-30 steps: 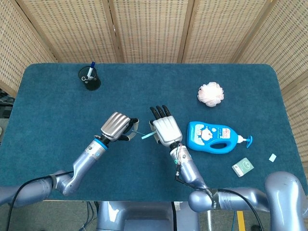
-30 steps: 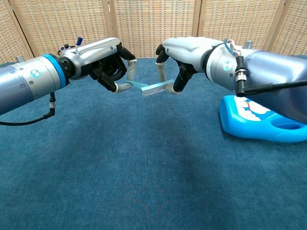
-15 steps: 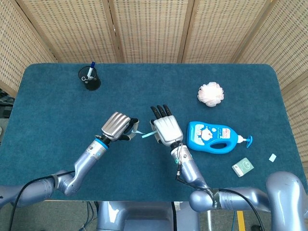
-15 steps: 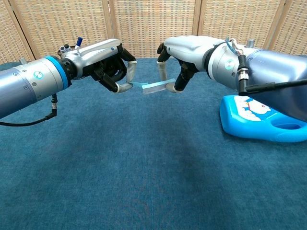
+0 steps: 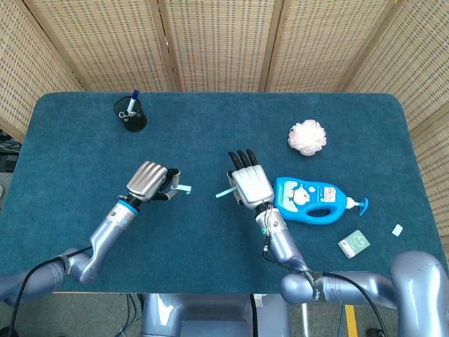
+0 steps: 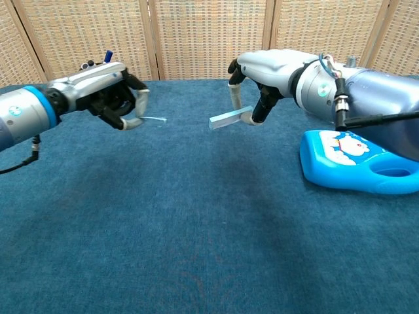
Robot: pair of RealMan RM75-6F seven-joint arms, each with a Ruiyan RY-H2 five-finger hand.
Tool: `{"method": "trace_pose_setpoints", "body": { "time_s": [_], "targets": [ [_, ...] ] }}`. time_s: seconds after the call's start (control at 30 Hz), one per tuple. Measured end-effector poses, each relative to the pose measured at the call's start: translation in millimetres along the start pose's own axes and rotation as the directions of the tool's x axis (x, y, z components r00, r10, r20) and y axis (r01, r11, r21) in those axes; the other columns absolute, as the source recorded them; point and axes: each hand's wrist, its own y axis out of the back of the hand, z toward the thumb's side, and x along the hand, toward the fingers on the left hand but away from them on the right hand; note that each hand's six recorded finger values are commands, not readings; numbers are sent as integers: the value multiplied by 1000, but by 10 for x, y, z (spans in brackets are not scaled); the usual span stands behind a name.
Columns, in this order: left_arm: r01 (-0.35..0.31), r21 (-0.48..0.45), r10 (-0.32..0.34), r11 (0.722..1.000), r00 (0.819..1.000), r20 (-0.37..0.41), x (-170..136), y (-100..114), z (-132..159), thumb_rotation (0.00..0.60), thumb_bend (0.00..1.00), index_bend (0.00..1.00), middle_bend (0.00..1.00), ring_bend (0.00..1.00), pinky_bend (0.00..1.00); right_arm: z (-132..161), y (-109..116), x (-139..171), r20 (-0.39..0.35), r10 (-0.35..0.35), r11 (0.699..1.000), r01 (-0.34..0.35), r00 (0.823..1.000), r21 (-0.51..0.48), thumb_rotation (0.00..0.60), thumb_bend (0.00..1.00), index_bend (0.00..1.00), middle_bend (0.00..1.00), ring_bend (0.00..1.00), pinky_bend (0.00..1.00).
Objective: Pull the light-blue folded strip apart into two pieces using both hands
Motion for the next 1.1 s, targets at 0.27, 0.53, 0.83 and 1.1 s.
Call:
{"method": "trace_pose_setpoints", "body": {
  "time_s": [0.27,0.53,0.83,1.1],
  "targets": [
    [-19,41,23,999,996,-88,-190,112,-594,600,363,679,735,755,879,48,-135,-25,-7,24,1000,-24,1000,5,600,504,572,89,0,14],
    [28,189,8,982,982,-187,-396,235,-1006,600,0,37,0,12,248,115,-279,-75,-1,48,999,-48,999,-4,600,89,115,45,0,14],
    [-3,195,56,981,963,-265,-631,577,-1130,600,0,0,0,0,96,4,-104,-44,10,11,999,-11,1000,-50,600,0,0,0,0,14],
    [-142,181,194,973,930,-311,-1218,1010,-1239,600,0,0,0,0,1,-549,347,306,22,-154,987,155,988,-53,600,0,0,0,0,14]
  ]
}}
